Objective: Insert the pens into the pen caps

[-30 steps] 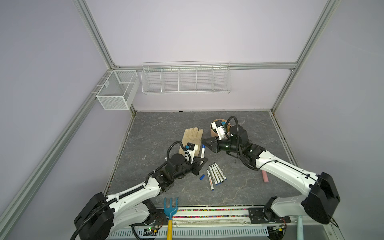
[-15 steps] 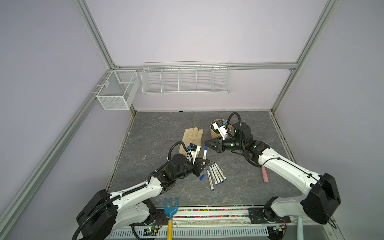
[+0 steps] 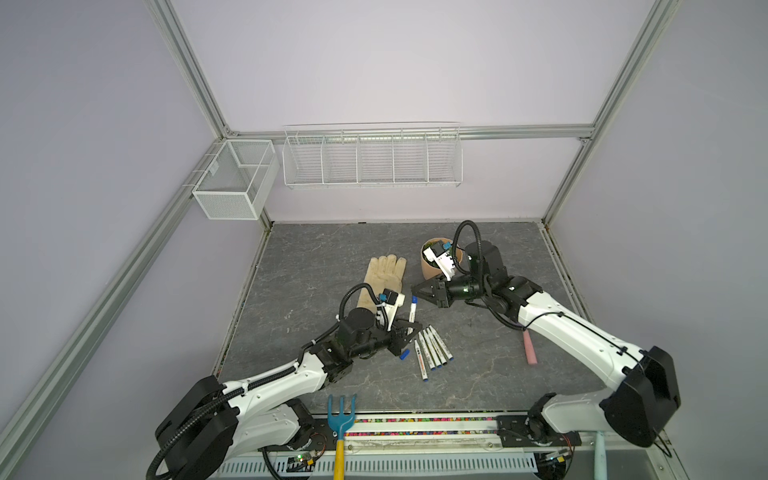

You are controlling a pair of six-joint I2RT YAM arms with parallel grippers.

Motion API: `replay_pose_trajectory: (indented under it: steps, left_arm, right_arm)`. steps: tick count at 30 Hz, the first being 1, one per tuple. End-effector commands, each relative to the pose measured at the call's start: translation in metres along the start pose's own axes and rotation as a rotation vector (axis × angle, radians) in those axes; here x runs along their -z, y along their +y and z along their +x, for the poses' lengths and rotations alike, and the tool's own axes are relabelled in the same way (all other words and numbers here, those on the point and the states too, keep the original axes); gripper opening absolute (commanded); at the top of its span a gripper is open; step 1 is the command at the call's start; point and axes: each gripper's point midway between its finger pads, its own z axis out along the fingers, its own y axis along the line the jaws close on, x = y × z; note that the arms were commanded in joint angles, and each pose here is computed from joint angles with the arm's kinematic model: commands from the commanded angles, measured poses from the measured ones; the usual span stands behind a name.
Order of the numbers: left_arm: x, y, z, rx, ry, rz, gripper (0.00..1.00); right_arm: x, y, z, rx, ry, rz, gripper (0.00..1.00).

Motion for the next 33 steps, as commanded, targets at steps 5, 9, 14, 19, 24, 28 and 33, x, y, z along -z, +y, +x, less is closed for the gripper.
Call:
replay_pose_trajectory:
  steps: [5, 9, 14, 19, 24, 28, 33]
  left_arm:
    - [-0.001, -0.015, -0.090, 0.027, -0.261, 0.013, 0.00]
    - [-0.002, -0.012, -0.102, 0.071, -0.278, 0.026, 0.00]
    - [-0.002, -0.009, -0.114, 0.104, -0.290, 0.057, 0.00]
    - [-0.003, -0.008, -0.118, 0.065, -0.268, 0.031, 0.00]
    - [-0.001, -0.008, -0.121, 0.031, -0.264, 0.019, 0.00]
    - [0.001, -0.010, -0.125, -0.003, -0.273, 0.012, 0.00]
    - [0.000, -0.015, -0.132, -0.037, -0.273, 0.017, 0.00]
  right_arm:
    - [0.009, 0.041, 0.077, -0.116, 0.266, -0.193, 0.07]
    - [0.014, 0.047, 0.086, -0.115, 0.291, -0.210, 0.07]
    - [0.016, 0.042, 0.101, -0.131, 0.328, -0.181, 0.07]
    - [0.016, 0.032, 0.120, -0.139, 0.382, -0.122, 0.07]
    - [0.017, 0.029, 0.133, -0.150, 0.433, -0.105, 0.07]
    - [0.017, 0.034, 0.145, -0.178, 0.472, -0.132, 0.07]
    - [0.016, 0.038, 0.152, -0.195, 0.496, -0.153, 0.07]
